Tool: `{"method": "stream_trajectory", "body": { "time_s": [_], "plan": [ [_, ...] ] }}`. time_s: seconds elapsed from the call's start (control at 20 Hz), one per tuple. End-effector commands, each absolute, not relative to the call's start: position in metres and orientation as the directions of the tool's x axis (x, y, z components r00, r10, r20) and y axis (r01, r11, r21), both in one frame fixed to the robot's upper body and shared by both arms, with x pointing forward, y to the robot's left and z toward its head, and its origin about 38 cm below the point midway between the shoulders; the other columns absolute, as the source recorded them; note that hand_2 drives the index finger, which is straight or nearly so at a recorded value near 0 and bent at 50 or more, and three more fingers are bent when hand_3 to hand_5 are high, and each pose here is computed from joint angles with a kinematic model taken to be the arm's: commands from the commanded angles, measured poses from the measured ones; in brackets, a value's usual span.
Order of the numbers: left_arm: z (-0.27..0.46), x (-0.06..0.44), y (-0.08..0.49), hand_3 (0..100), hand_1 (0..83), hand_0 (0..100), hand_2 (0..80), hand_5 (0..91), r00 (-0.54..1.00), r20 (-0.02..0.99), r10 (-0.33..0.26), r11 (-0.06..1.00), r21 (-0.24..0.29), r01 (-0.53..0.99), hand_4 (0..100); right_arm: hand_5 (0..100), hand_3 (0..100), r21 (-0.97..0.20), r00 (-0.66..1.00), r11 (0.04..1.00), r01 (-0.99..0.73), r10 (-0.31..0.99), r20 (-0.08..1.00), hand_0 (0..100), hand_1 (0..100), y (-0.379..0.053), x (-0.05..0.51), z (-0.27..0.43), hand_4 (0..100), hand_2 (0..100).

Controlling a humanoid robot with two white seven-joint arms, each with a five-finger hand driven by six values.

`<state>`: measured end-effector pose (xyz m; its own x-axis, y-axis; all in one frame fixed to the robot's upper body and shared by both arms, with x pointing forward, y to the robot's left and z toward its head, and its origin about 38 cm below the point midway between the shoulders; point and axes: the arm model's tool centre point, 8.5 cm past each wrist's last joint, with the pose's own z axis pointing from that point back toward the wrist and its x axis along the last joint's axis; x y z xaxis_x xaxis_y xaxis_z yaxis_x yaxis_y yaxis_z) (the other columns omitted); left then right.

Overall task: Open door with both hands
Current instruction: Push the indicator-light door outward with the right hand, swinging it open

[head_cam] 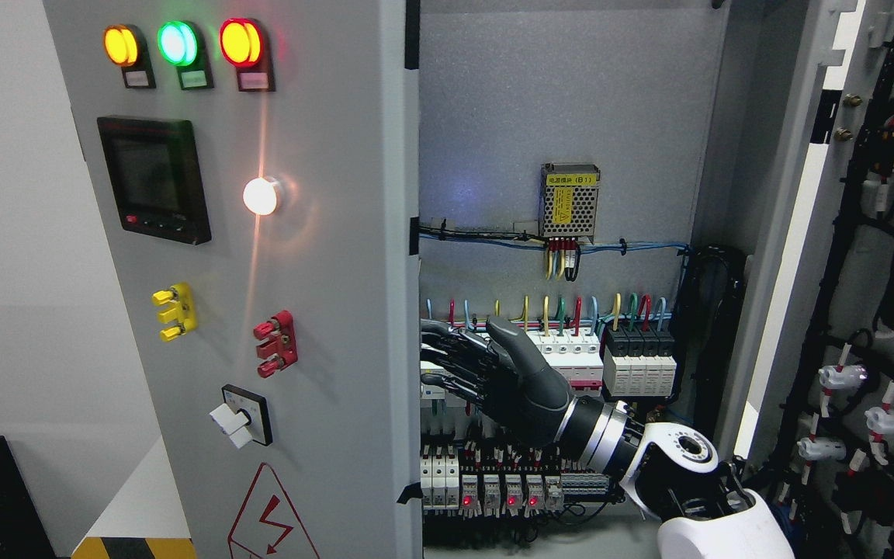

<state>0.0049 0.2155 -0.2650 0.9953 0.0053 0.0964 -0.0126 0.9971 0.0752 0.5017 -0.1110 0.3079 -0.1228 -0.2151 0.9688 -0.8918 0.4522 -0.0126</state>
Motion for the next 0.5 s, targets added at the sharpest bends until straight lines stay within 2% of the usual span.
{"method": "stream_trajectory", "body": {
  "time_s": [0.0, 0.45],
  "plan": [
    [-0.265, 0.005, 0.215, 0, 0.0, 0, 0.0, 0.0, 0.995, 0.095, -0.016, 0.997, 0.074, 0.009, 0, 0, 0, -0.016, -0.134, 0.456, -0.890, -0.227, 0.965, 19, 0, -0.116, 0.494, 0.305, 0, 0],
    [-0.265, 0.005, 0.215, 0, 0.0, 0, 0.0, 0.0, 0.995, 0.097, -0.016, 0.997, 0.075, 0.009, 0, 0, 0, -0.055, -0.167, 0.427, -0.903, -0.230, 0.959, 19, 0, -0.115, 0.453, 0.288, 0, 0]
  ]
}}
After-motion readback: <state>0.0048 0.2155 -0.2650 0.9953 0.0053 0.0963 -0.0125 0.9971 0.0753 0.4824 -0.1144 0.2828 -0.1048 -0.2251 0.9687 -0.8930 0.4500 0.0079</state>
